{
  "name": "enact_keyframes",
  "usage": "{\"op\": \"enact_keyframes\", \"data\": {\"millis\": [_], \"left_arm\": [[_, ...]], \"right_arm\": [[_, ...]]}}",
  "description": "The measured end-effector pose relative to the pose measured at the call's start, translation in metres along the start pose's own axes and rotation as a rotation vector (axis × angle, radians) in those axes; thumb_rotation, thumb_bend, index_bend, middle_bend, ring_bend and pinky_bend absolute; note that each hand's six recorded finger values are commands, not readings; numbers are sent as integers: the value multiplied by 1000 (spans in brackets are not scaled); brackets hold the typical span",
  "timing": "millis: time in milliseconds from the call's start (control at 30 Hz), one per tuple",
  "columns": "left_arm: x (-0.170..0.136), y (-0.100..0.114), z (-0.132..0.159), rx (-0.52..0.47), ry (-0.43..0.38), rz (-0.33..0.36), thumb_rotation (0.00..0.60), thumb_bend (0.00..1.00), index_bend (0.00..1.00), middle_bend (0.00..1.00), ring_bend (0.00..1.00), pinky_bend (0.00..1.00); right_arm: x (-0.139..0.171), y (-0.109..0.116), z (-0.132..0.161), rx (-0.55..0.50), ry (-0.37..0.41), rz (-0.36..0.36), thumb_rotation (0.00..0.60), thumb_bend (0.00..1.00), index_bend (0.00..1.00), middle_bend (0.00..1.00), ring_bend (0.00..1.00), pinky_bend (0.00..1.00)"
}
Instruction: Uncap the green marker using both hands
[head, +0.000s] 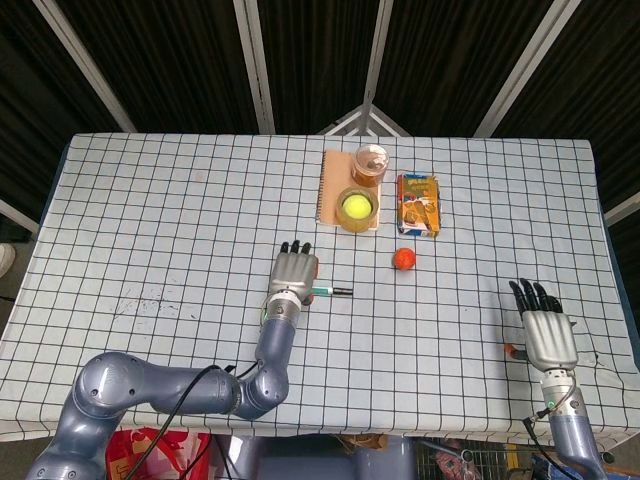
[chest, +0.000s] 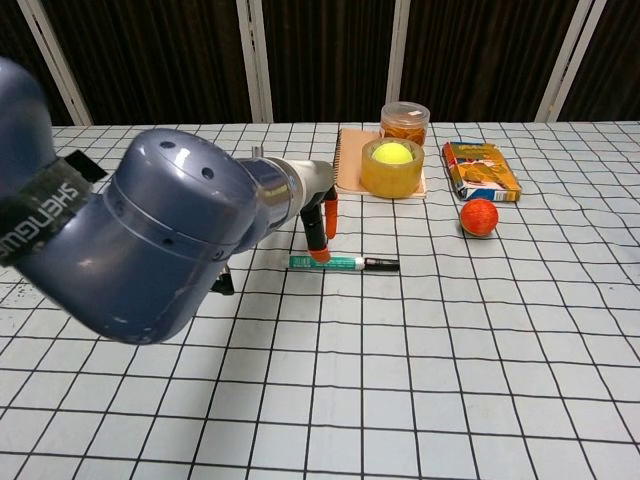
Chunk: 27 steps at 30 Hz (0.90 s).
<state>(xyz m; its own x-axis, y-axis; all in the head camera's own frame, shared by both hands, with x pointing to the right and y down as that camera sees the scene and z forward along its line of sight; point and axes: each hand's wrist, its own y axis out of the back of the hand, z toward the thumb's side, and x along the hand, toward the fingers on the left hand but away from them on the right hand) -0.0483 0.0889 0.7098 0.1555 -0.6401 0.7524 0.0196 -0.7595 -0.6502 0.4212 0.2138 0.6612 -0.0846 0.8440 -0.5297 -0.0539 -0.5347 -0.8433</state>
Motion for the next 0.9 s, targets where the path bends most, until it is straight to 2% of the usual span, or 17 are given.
{"op": "enact_keyframes", "data": {"millis": [400, 900], "left_arm": [[8, -14, -2, 38, 18, -5, 600, 393, 420, 86, 0, 0], [16, -25, 8, 60, -7, 2, 600, 424, 478, 92, 0, 0]], "right_arm": [[0, -6, -1, -2, 1, 9, 600, 167, 84, 72, 51, 178], [-2, -14, -2, -2, -5, 27, 600, 167, 90, 72, 51, 178]]}}
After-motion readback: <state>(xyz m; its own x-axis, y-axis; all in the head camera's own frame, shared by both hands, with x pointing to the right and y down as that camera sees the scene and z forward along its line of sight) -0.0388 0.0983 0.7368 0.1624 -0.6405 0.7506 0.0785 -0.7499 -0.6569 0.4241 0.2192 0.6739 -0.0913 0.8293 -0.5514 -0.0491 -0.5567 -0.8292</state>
